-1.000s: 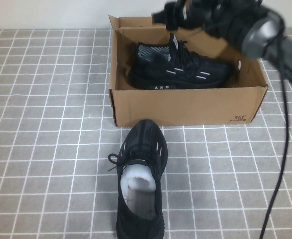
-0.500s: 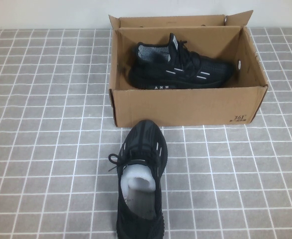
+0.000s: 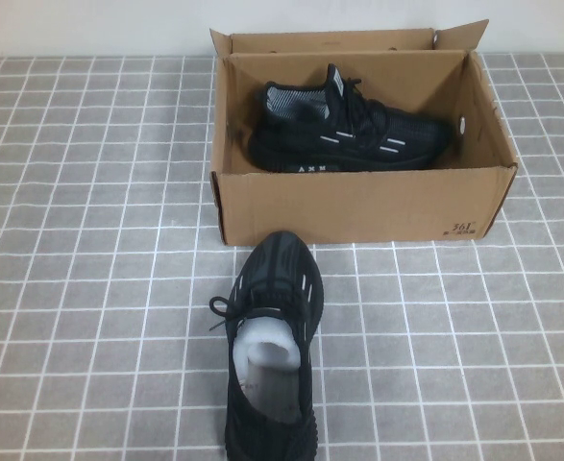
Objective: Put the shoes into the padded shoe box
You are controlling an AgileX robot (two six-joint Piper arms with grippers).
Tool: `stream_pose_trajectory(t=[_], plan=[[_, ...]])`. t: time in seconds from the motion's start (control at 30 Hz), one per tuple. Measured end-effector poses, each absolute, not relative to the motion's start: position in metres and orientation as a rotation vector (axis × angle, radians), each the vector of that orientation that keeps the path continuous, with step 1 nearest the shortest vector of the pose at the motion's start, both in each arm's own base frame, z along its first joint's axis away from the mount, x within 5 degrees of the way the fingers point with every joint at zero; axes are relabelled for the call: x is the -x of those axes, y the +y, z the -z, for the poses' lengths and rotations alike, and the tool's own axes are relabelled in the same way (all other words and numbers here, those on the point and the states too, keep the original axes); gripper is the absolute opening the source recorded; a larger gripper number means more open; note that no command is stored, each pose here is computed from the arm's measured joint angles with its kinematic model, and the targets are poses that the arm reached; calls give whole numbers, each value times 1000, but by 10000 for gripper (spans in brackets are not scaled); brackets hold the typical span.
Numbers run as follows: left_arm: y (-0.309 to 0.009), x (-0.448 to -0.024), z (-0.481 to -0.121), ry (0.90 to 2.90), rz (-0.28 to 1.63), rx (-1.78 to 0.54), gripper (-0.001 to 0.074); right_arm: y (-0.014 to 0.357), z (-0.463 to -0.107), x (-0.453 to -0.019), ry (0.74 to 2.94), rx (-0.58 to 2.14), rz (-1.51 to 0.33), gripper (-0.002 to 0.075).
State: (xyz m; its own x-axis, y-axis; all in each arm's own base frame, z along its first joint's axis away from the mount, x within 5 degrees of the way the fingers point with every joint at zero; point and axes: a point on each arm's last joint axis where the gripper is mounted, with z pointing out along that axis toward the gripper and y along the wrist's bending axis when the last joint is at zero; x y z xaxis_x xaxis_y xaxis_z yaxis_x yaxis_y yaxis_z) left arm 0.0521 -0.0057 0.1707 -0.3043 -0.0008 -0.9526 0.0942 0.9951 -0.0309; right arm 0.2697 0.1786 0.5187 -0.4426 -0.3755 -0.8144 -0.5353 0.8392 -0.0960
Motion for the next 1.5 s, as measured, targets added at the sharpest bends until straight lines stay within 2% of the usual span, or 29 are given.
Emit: stream_pose_trajectory(t=[0.27, 0.4, 0.87, 1.03, 1.33, 1.5], plan=[[-6, -52, -171, 1878, 94, -67, -4, 188, -538, -231, 1983, 747, -194, -8], [-6, -52, -171, 1878, 94, -67, -4, 185, -536, -218, 1984, 777, -187, -8], [-6, -52, -171, 1878, 94, -67, -4, 131, -451, -161, 2263, 823, -115, -8], [-6, -52, -171, 1878, 94, -67, -4, 118, -432, -162, 2281, 831, 55, -8], [-6, -52, -171, 1878, 94, -67, -4, 107, -436, -177, 2188, 801, 346, -8], [-6, -52, -171, 1878, 94, -67, -4, 104, -438, -181, 2166, 757, 406, -8]])
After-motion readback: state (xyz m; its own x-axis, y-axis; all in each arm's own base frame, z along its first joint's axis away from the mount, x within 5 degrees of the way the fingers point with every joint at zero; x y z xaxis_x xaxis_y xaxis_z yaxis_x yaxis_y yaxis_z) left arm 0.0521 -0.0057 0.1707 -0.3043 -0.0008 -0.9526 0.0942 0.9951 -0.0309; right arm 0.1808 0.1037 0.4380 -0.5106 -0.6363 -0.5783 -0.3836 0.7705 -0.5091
